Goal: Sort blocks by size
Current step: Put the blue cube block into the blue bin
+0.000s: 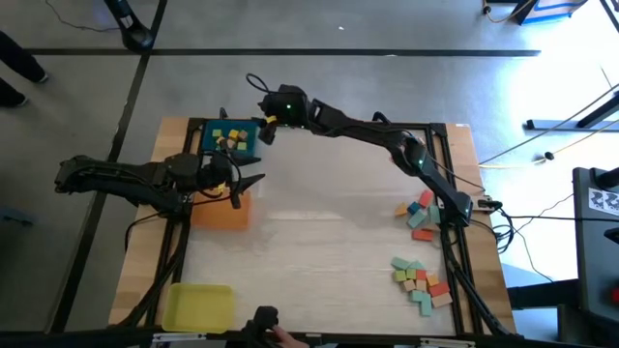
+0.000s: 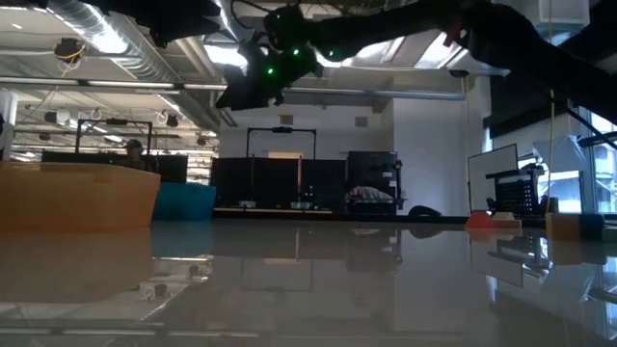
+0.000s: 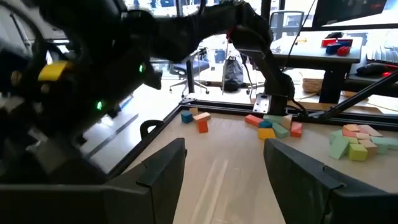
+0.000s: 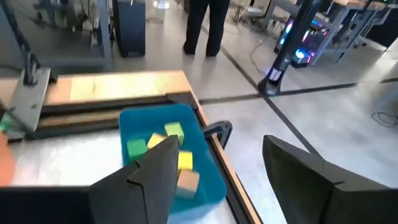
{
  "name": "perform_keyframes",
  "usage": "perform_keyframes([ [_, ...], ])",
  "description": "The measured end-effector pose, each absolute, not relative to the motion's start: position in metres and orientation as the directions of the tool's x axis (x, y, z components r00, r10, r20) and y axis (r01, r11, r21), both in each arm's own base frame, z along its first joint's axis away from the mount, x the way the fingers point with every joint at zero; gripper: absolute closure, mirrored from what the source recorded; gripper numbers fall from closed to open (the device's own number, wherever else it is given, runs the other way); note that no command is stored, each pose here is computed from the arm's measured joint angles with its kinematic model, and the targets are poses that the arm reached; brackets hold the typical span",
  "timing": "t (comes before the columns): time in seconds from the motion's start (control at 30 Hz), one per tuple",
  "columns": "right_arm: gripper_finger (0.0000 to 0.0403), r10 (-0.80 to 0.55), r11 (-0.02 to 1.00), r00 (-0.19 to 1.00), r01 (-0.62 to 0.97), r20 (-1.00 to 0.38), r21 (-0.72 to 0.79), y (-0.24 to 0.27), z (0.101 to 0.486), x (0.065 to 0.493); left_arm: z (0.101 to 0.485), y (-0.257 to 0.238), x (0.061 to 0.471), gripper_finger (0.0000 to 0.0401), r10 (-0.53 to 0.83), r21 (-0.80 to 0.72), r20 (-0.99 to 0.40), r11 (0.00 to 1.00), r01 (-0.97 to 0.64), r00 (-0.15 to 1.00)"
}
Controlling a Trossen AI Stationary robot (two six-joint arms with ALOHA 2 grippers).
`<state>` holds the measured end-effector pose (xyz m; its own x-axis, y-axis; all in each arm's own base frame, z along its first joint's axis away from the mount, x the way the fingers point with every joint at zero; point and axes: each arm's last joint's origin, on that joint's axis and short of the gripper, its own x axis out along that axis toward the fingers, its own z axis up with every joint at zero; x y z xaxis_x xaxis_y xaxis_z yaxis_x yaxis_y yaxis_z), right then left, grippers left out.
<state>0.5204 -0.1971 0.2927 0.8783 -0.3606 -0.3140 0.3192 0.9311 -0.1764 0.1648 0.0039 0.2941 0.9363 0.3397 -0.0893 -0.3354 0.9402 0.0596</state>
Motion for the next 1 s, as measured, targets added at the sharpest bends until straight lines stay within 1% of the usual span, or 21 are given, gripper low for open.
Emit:
perform_keyframes([
  [0.3,0.0173,-0.363,0.931,0.834,0.315,-0.415,-0.183,-0.196,0.318,0.496,0.295,0.004,0.165,0.0196,0.339,0.072,-0.083,0.940,-0.334,0.937],
  [0.53,0.0173,-0.355,0.935,0.815,0.306,-0.457,-0.181,-0.187,0.346,0.475,0.293,0.004,0.165,0.0196,0.339,0.075,-0.103,0.940,-0.332,0.935],
  [0.73,0.0173,-0.337,0.941,0.791,0.293,-0.510,-0.167,-0.183,0.351,0.466,0.292,0.004,0.164,0.0196,0.339,0.074,-0.111,0.940,-0.333,0.934],
  [0.87,0.0173,-0.326,0.945,0.759,0.280,-0.564,-0.168,-0.179,0.358,0.454,0.290,0.003,0.164,0.0196,0.337,0.079,-0.130,0.941,-0.329,0.933],
  [1.0,0.0173,-0.342,0.939,0.714,0.291,-0.611,-0.185,-0.176,0.360,0.446,0.290,0.003,0.164,0.0196,0.337,0.081,-0.134,0.941,-0.328,0.932],
])
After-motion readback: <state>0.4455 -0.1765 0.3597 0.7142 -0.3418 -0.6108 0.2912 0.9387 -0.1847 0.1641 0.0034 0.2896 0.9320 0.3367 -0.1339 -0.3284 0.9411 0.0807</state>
